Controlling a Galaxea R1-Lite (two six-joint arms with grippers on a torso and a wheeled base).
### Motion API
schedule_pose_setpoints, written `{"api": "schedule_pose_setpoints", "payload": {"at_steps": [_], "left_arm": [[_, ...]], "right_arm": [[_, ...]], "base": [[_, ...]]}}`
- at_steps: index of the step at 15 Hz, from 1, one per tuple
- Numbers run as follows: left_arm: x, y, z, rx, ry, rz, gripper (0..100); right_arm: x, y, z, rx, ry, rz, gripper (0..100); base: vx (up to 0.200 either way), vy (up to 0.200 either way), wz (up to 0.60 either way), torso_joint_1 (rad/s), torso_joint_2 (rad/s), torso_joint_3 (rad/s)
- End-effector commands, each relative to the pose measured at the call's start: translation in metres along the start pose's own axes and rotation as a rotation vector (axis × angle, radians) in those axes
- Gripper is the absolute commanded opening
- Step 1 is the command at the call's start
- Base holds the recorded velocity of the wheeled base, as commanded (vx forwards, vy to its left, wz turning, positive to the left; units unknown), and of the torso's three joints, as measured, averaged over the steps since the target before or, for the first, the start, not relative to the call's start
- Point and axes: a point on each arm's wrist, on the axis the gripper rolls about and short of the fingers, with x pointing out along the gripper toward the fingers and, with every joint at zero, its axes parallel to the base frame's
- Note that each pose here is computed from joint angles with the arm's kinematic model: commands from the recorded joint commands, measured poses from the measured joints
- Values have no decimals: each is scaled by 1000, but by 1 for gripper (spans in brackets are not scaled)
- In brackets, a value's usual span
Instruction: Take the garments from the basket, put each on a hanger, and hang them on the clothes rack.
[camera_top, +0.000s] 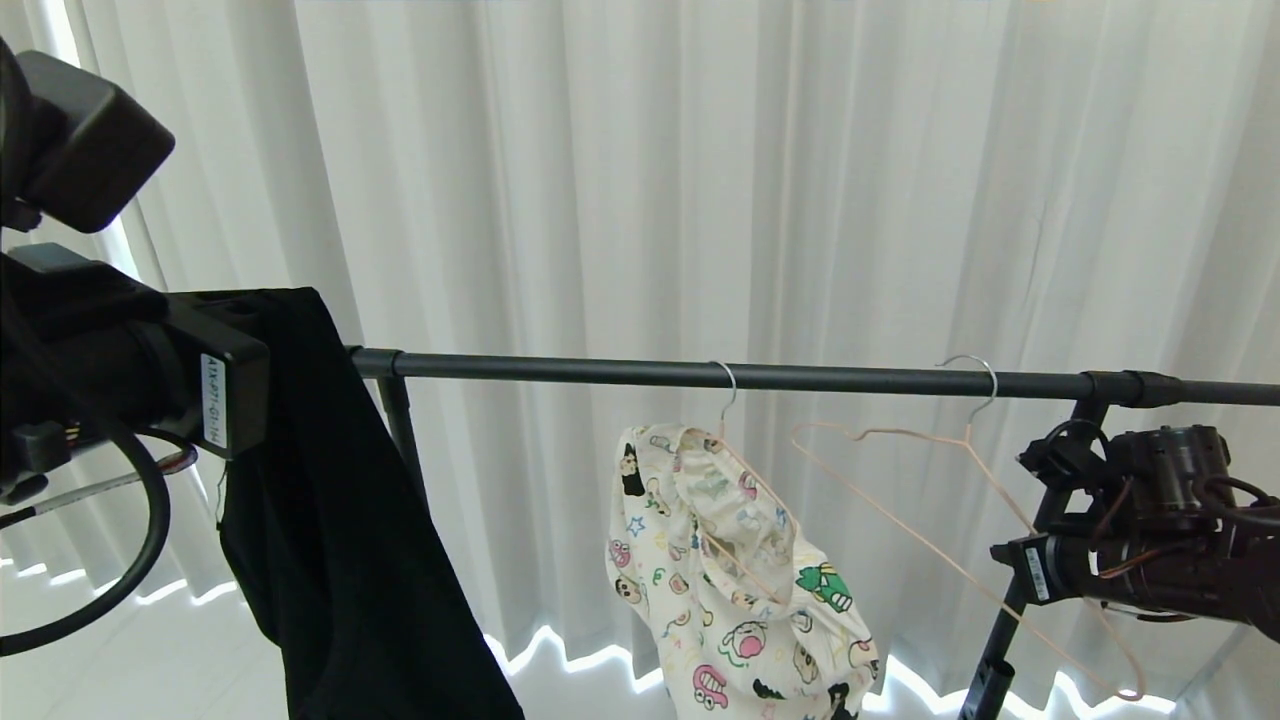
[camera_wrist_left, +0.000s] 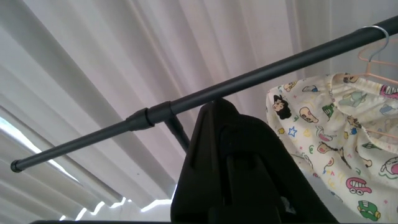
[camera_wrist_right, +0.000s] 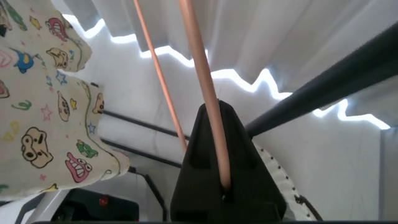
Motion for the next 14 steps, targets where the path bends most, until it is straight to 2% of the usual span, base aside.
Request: {"api": "schedule_pose_setpoints", "payload": {"at_steps": [1, 8, 9, 12, 14], "left_arm": [[-2, 1, 0, -2, -5, 2, 0], [-8, 3, 1, -6, -23, 9, 0], [-12, 4, 1, -9, -32, 12, 0], [-13, 5, -1, -10, -28, 19, 0], [-11, 7, -6, -8, -2, 39, 0]], "right_arm": [[-14, 2, 3, -7, -43, 0, 0], [-47, 9, 3, -23, -131, -1, 0], [-58, 11, 3, -30, -164, -4, 0], [-80, 16, -8, -44, -198, 1, 0], [-94, 20, -21, -51, -214, -9, 0]], "base": [[0, 0, 0, 0, 0, 0], [0, 0, 0, 0, 0, 0], [0, 0, 0, 0, 0, 0], [0, 0, 0, 0, 0, 0], [0, 0, 0, 0, 0, 0]]}}
